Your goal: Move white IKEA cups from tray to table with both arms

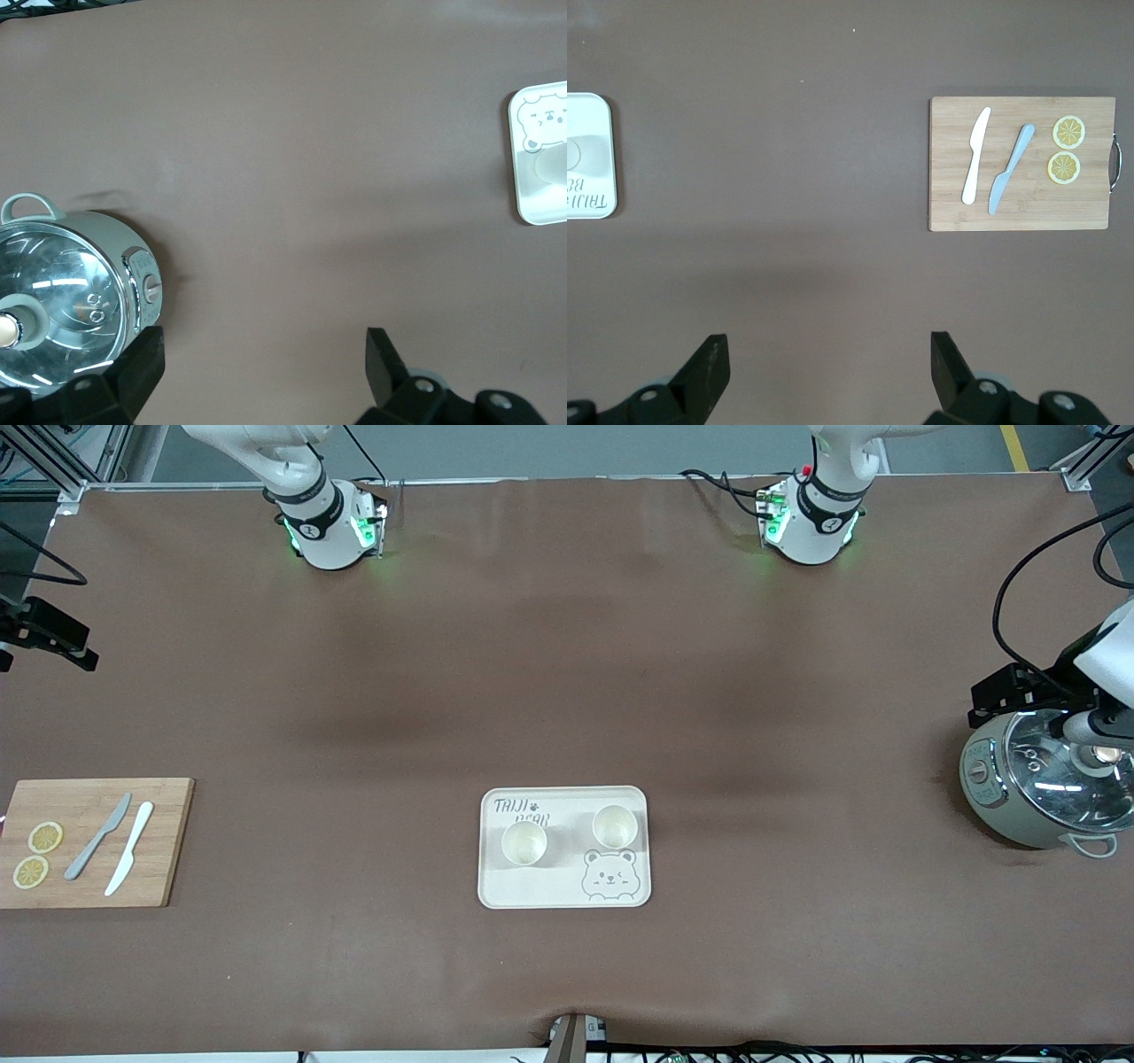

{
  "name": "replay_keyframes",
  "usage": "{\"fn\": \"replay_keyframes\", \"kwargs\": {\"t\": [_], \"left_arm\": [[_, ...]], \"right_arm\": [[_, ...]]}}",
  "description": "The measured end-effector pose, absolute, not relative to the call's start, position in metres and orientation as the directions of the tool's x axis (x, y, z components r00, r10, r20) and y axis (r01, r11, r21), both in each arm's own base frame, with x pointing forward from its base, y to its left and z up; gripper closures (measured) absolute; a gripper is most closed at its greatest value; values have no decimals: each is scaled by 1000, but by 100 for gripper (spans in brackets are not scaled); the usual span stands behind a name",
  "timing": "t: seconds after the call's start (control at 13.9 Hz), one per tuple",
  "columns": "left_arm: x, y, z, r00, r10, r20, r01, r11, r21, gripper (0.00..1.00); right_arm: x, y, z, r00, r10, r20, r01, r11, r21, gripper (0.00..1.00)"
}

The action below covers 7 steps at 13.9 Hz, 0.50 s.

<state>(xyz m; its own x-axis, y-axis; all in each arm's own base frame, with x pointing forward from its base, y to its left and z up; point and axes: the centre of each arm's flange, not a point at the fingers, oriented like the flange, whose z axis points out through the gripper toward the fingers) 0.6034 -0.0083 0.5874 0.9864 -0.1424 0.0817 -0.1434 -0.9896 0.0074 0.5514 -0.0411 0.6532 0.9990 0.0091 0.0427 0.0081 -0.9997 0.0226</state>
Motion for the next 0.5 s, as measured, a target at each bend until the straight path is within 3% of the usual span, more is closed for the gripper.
{"fn": "replay_keyframes", "kwargs": {"t": [0.5], "left_arm": [[612, -13, 573, 990, -116, 81, -120, -991, 53, 0]], "right_arm": [[552, -41, 651, 999, 10, 40, 9, -1000, 22, 0]]}}
